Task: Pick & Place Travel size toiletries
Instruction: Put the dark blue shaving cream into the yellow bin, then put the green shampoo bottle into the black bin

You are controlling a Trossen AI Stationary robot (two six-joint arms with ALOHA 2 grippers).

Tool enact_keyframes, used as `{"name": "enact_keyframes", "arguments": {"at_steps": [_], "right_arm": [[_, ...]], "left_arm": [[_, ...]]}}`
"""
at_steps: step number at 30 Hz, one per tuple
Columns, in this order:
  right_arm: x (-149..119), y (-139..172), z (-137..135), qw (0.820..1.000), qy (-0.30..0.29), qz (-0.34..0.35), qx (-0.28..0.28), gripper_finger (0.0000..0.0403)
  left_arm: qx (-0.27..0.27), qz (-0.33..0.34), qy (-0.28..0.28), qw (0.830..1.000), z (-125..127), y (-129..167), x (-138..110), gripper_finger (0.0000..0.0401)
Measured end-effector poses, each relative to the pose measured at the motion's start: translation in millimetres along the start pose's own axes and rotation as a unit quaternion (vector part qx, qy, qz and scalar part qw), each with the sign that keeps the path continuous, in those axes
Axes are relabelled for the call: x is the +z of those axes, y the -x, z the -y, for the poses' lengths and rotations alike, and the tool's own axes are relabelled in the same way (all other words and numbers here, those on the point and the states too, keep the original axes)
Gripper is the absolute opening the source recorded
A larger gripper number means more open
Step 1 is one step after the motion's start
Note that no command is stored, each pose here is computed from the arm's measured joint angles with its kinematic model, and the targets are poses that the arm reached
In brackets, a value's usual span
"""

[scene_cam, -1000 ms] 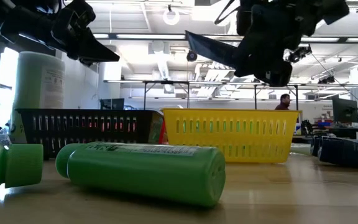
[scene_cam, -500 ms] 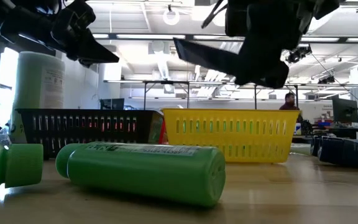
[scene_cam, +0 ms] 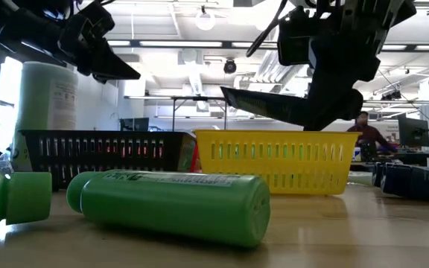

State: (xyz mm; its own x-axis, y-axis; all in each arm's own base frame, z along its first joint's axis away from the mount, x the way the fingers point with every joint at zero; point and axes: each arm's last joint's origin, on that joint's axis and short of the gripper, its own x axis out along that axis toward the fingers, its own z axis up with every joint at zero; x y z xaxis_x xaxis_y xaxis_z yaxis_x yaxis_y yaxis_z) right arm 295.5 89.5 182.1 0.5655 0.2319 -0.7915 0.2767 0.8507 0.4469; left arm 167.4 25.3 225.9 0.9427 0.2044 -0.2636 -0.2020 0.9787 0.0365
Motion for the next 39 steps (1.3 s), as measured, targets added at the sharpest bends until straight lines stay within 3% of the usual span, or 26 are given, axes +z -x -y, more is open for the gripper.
{"name": "enact_keyframes", "arguments": {"at_steps": [15,24,35,39], "right_arm": [[-0.6,0.0,0.2,1.0,0.006,-0.008,0.004,0.0145],[7.5,1.0,7.0,0.999,0.041,-0.014,0.027,0.0136],[18.9,2.8,16.8,0.999,0.037,0.001,0.031,0.0199],[20.7,5.5,18.6,0.999,0.034,-0.001,0.038,0.02]], "left_arm": [[-0.001,-0.012,0.0,1.0,0.0,0.0,-2.3,0.0001],[-0.002,-0.012,0.0,1.0,0.2,0.0,-2.3,0.0001],[-0.002,-0.012,-0.001,1.0,0.1,0.0,-2.3,0.0001],[-0.002,-0.012,-0.001,1.0,0.1,0.0,-2.3,0.0001]]}}
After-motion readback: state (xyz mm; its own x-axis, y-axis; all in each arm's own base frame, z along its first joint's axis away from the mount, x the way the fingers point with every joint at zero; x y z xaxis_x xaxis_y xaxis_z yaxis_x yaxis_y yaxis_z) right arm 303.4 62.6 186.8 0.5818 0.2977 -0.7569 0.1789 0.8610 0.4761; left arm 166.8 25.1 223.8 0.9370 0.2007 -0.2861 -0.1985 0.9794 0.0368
